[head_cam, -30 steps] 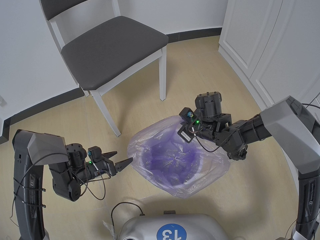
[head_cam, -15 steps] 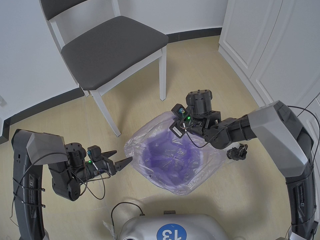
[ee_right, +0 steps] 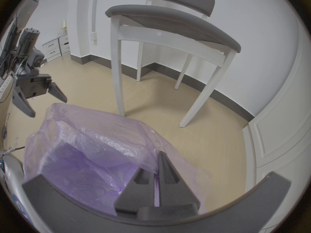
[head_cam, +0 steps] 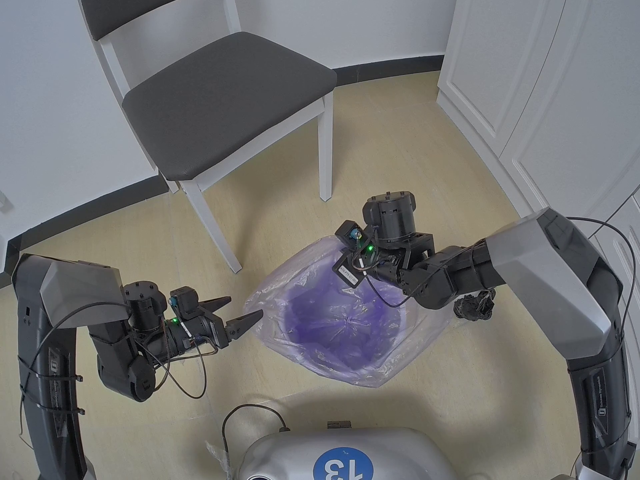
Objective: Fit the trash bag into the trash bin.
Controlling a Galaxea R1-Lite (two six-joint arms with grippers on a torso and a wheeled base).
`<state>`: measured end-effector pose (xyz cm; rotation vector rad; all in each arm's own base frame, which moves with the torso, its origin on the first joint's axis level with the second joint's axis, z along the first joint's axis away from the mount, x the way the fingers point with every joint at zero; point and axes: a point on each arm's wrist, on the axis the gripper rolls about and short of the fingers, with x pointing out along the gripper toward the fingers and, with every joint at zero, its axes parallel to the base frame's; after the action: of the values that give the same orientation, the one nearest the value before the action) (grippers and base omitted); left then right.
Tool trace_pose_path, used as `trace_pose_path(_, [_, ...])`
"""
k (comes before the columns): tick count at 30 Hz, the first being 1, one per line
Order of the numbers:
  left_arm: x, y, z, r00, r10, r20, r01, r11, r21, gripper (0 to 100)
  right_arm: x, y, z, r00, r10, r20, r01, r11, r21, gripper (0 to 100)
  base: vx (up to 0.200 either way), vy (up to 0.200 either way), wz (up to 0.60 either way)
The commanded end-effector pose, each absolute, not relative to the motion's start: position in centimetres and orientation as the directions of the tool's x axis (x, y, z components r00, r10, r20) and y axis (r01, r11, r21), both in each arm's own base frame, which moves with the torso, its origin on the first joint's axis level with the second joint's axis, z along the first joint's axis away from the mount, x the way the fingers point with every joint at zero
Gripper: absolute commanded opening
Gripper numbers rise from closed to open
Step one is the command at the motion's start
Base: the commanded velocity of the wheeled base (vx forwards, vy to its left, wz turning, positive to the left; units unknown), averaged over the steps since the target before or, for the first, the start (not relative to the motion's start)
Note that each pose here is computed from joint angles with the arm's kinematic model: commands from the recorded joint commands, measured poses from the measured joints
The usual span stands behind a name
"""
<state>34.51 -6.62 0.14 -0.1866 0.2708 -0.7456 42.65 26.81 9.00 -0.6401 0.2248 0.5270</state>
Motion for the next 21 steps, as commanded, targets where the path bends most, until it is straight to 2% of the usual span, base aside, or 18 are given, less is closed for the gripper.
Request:
trace_pose_path(1, [34.4, -6.7, 0.7, 0.704, -0.693, -0.156, 0.651, 0.717, -0.249, 100, 43.5, 26.3, 9.2, 0.853, 0.382, -0.356, -0.52, 0.682, -0.514, 0, 0.0, 0.0, 0.0])
trace_pose_path(3, [34.4, -6.7, 0.7, 0.704, -0.693, -0.156, 0.651, 0.717, -0.249, 100, 43.5, 26.3, 9.1, 0.849, 0.38, -0.367, -0.525, 0.68, -0.512, 0, 0.0, 0.0, 0.0])
trace_pose_path(4, [34.4, -6.8, 0.7, 0.703, -0.694, -0.155, 0.652, 0.716, -0.249, 100, 43.3, 26.5, 9.0, 0.846, 0.385, -0.369, -0.53, 0.679, -0.508, 100, 0.0, 0.0, 0.0])
trace_pose_path(10, [34.2, -7.5, 1.9, 0.703, -0.7, -0.129, 0.666, 0.71, -0.229, 100, 42.3, 27.3, 10.1, 0.839, 0.409, -0.359, -0.542, 0.683, -0.49, 100, 0.0, 0.0, 0.0])
trace_pose_path(12, [34.4, -8.0, 2.5, 0.726, -0.678, -0.112, 0.649, 0.731, -0.212, 100, 41.8, 27.3, 11.0, 0.841, 0.412, -0.35, -0.537, 0.709, -0.457, 100, 0.0, 0.0, 0.0])
trace_pose_path(17, [34.8, -9.5, 3.8, 0.742, -0.668, -0.063, 0.65, 0.739, -0.177, 100, 41.2, 26.4, 12.1, 0.857, 0.379, -0.35, -0.509, 0.728, -0.459, 100, 0.0, 0.0, 0.0])
trace_pose_path(18, [34.7, -10.3, 4.9, 0.729, -0.684, -0.032, 0.672, 0.724, -0.159, 100, 40.3, 25.4, 12.3, 0.866, 0.336, -0.37, -0.487, 0.738, -0.467, 100, 0.0, 0.0, 0.0])
trace_pose_path(21, [34.8, -11.1, 5.2, 0.714, -0.699, -0.028, 0.688, 0.709, -0.157, 100, 39.4, 24.7, 12.5, 0.866, 0.32, -0.385, -0.482, 0.74, -0.469, 100, 0.0, 0.0, 0.0])
